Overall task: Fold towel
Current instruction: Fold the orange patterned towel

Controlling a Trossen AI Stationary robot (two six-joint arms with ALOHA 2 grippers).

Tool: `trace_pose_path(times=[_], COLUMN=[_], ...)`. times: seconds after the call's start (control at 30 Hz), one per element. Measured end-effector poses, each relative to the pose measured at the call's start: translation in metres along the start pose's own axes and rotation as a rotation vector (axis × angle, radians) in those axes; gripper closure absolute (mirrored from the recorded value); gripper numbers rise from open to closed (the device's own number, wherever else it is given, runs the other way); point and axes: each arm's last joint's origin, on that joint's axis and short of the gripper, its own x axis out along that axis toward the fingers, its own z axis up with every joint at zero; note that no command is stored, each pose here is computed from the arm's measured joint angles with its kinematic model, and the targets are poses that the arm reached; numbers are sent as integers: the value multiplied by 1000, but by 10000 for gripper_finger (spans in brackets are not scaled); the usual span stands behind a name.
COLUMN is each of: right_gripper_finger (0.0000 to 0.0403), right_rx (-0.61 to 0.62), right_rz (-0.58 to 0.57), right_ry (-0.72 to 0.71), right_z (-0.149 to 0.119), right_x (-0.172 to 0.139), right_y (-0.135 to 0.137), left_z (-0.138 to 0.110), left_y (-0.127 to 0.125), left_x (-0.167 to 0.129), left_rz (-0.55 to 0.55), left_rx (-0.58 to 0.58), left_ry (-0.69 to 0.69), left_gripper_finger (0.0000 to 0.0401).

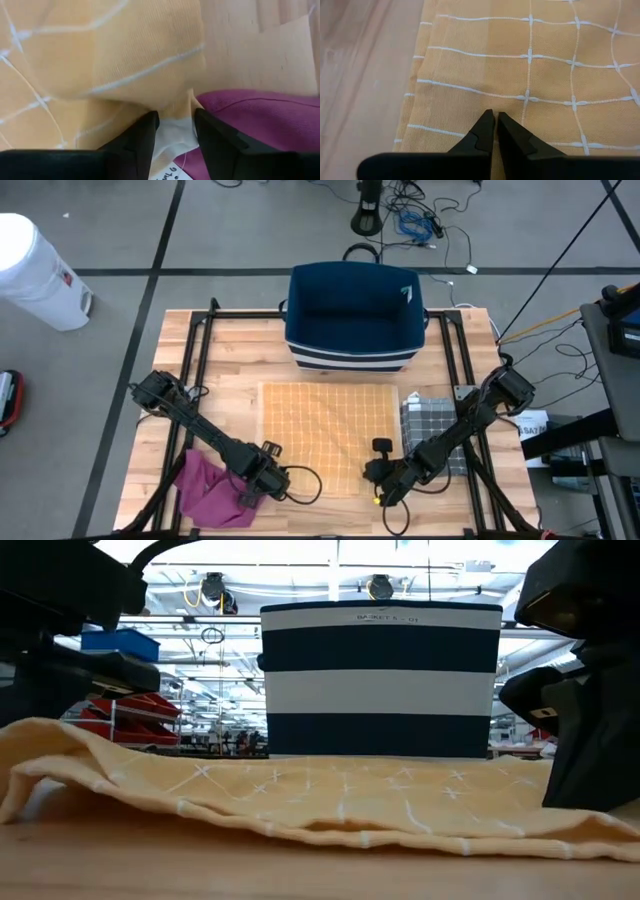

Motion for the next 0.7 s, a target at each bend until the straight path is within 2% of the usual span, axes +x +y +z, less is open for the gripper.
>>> trace_pose_path(times=[0.2,0.37,0.47,0.63,0.7], right_gripper_finger=[387,374,340,257,239], right_rx=[-28,-37,-38,-2,10], right_rz=[44,85,126,165,177], right_ry=[-31,69,66,100,110], right_z=[12,4,1,-6,-7], right_x=[-30,-45,-50,-52,-53], right_y=[-3,-2,7,14,17], left_z=[0,0,0,0,0], left_y=[1,1,1,2,2], left_x=[0,1,1,1,1], left_rz=[-3,-3,3,10,12], left_rx=[4,14,16,22,23], left_ry=[3,5,3,-1,-3], left_gripper_finger=[251,251,251,251,251])
